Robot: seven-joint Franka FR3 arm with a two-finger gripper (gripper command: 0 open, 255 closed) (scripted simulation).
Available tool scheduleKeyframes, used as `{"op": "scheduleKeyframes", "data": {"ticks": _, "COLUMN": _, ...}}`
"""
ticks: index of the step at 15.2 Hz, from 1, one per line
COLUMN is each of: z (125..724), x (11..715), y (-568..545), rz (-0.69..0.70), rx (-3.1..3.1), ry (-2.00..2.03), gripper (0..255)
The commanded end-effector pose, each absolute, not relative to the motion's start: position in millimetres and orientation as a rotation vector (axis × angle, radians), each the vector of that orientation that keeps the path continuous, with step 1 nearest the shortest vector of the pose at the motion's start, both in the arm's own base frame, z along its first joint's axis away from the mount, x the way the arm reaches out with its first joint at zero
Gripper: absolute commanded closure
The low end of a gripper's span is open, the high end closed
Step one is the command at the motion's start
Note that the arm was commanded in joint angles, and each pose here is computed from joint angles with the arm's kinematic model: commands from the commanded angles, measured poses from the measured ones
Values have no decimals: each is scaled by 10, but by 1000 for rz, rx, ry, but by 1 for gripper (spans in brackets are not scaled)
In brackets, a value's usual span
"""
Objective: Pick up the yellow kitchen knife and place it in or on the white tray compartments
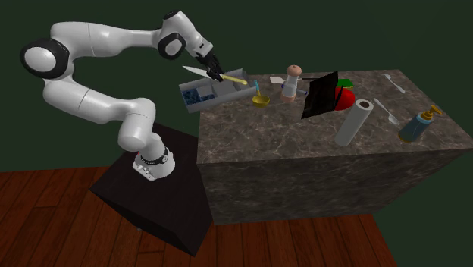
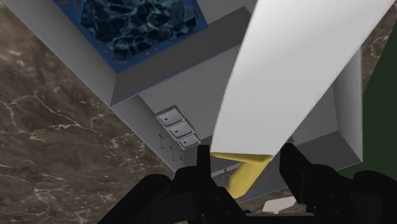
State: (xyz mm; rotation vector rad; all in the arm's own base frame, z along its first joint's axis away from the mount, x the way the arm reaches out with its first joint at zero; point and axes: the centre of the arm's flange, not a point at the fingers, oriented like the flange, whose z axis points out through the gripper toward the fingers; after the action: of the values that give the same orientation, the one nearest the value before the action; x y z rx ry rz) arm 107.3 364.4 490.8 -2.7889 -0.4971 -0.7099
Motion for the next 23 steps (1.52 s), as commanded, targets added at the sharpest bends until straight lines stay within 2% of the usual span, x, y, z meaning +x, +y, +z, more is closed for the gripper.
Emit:
{"op": "scheduleKeyframes", "data": {"ticks": 1, "z": 4798, "x": 1067, "y": 3644, "rz": -710, "rx": -2789, "ry": -497, "gripper": 255}}
{"op": "scheduleKeyframes", "data": {"ticks": 8, "z": 4428, "x": 1067, "y": 3644, "rz": -710, "rx": -2789, "ry": -497, "gripper": 255}}
{"op": "scheduleKeyframes", "data": {"ticks": 16, "z": 4410, "x": 1067, "y": 3644, "rz": -710, "rx": -2789, "ry": -497, "gripper": 255}}
{"op": "scheduleKeyframes", "data": {"ticks": 17, "z": 4410, "x": 1066, "y": 3644, "rz": -710, "rx": -2789, "ry": -497, "gripper": 0}}
{"op": "scheduleKeyframes", "data": {"ticks": 23, "z": 4524, "x": 1012, "y": 3605, "rz": -710, "rx": -2789, "ry": -497, "gripper": 0}}
